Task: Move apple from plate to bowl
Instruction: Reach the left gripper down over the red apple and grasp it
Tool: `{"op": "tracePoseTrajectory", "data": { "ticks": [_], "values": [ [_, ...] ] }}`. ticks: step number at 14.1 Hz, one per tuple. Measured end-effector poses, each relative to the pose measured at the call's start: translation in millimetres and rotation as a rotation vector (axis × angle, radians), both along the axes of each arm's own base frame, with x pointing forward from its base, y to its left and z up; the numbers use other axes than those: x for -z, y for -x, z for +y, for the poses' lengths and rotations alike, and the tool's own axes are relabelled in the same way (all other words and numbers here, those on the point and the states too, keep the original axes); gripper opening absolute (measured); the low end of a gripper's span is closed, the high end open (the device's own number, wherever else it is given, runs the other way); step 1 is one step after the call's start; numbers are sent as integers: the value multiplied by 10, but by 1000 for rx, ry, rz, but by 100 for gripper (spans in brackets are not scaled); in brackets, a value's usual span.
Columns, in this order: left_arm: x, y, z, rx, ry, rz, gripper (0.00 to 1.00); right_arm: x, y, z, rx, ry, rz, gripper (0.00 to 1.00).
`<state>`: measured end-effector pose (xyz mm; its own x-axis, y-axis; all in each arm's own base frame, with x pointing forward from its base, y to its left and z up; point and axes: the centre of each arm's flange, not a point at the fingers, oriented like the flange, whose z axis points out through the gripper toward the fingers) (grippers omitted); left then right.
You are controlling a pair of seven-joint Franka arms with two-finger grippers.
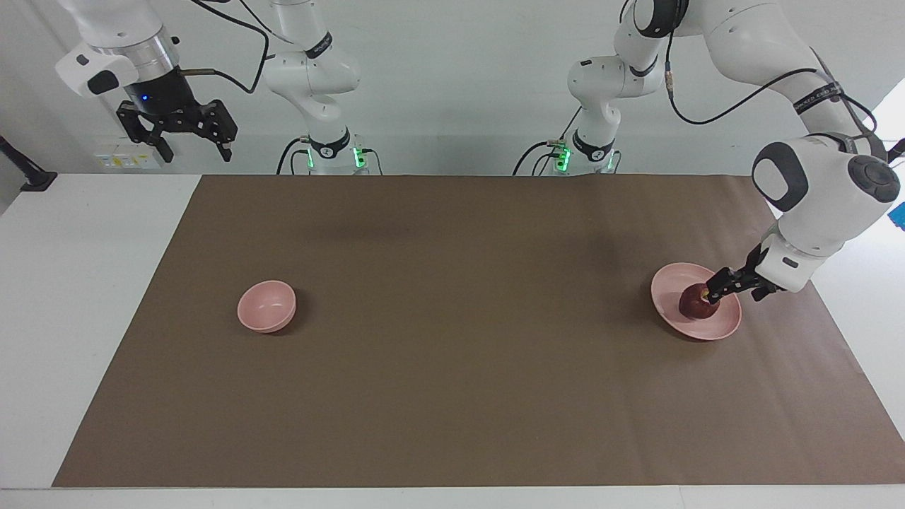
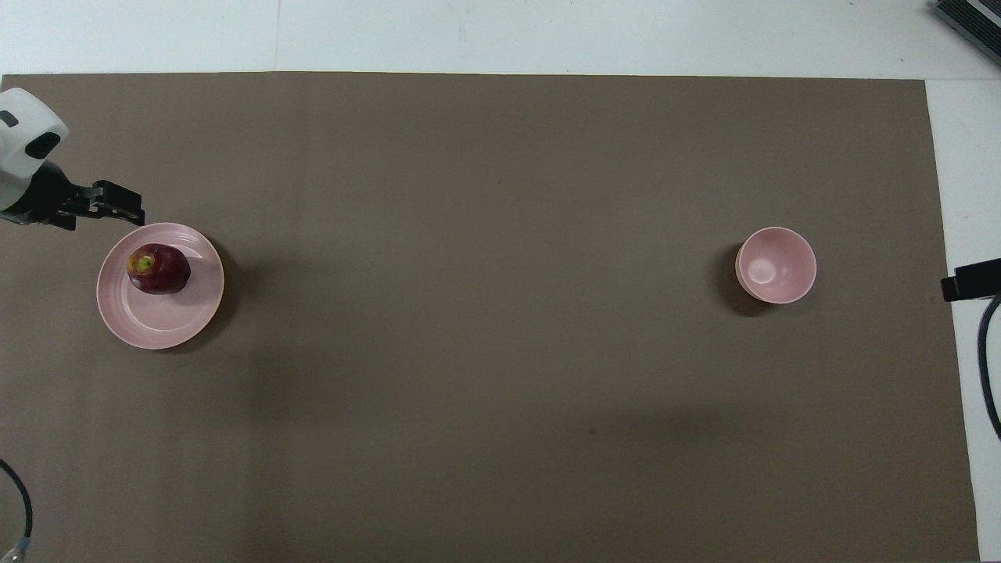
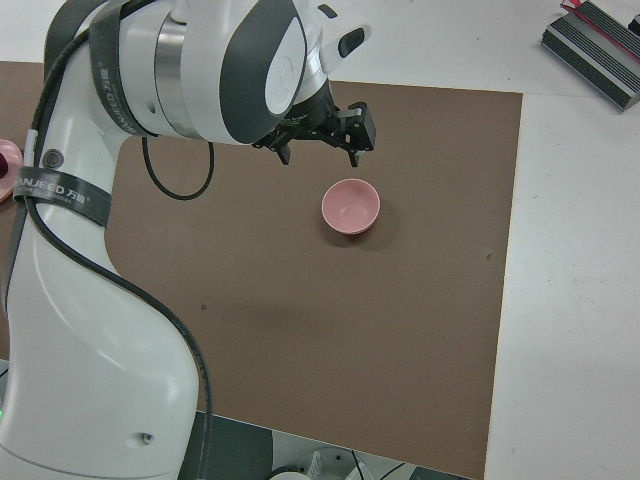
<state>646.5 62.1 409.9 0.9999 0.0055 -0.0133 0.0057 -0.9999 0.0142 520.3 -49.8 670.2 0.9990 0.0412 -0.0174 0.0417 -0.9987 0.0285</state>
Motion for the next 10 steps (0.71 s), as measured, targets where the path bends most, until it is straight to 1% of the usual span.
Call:
{"op": "tracePoseTrajectory", "data": {
  "ticks": [2,5,7,10],
  "values": [
    [179,46,1,-1,-1,-2,100,0,0,0,0,0,0,100],
    [484,131,-12,-1,-4,-23,100,0,0,0,0,0,0,100],
    [657,201,-48,4,-3,-19,100,0,0,0,0,0,0,100],
    [773,253,-68,6,-3,-26,100,0,0,0,0,0,0,100]
  ]
}}
